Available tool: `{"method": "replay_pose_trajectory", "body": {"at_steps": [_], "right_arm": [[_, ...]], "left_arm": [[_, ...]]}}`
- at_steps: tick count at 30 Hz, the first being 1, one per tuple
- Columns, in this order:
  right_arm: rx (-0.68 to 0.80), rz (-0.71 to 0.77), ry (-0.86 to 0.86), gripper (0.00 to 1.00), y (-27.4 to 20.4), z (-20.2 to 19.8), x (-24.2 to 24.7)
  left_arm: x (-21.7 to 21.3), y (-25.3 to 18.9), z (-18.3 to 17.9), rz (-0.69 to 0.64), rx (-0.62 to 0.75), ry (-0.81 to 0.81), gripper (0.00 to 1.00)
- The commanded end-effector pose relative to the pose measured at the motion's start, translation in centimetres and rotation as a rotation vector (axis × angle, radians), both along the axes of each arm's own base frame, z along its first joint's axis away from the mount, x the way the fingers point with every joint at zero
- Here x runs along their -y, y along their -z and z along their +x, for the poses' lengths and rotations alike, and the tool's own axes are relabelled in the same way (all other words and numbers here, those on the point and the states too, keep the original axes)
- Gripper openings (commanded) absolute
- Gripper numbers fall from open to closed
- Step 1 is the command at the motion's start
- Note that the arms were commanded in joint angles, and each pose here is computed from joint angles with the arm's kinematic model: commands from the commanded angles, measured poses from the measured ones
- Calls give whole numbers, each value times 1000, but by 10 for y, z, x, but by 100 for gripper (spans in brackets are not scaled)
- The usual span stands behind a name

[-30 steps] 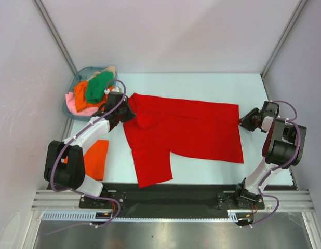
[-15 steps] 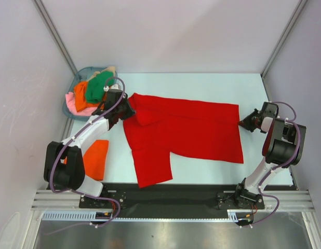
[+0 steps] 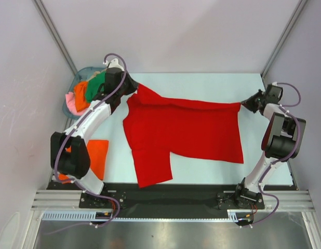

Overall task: Fold and stack the t-shirts
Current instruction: Fold the tshirt

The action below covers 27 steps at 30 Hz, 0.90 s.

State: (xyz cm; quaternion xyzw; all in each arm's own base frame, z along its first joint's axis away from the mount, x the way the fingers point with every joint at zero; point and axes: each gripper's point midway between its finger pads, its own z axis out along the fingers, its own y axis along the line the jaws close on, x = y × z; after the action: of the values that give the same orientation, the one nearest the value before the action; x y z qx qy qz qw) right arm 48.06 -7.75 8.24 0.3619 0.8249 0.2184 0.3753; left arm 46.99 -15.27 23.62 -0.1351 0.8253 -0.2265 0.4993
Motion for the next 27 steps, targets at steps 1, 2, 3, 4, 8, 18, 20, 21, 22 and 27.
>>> {"method": "replay_pose_trajectory", "body": {"at_steps": [1,2,3,4,8,18,20,21,22,27], "right_arm": [[69,11,-19,0,-20,33,-2],[75,17,-20,0,-17,39,-2],[99,14,-21,0,-25,48,-1],[110,19,-23,0,-27,53,0],[136,13,-22,0,-32,72,5],[200,2,-29,0,-48,108,12],[217,1,-36,0,-54,115,9],[223,-2,-36,0,-56,117,9],[230,-4,-39,0,-59,119,9],[253,-11,-31,0,-72,125,15]], "left_arm": [[9,-21,37,4,131,47,0],[12,-32,46,-5,172,58,0],[18,-33,53,-9,189,86,0],[23,-22,62,-6,181,105,0],[29,-31,89,-12,242,132,0],[25,-63,134,-57,366,136,0],[25,-72,140,-63,388,140,0],[27,-70,142,-66,389,149,0],[27,-77,145,-70,407,152,0],[26,-84,148,-90,419,150,0]]}}
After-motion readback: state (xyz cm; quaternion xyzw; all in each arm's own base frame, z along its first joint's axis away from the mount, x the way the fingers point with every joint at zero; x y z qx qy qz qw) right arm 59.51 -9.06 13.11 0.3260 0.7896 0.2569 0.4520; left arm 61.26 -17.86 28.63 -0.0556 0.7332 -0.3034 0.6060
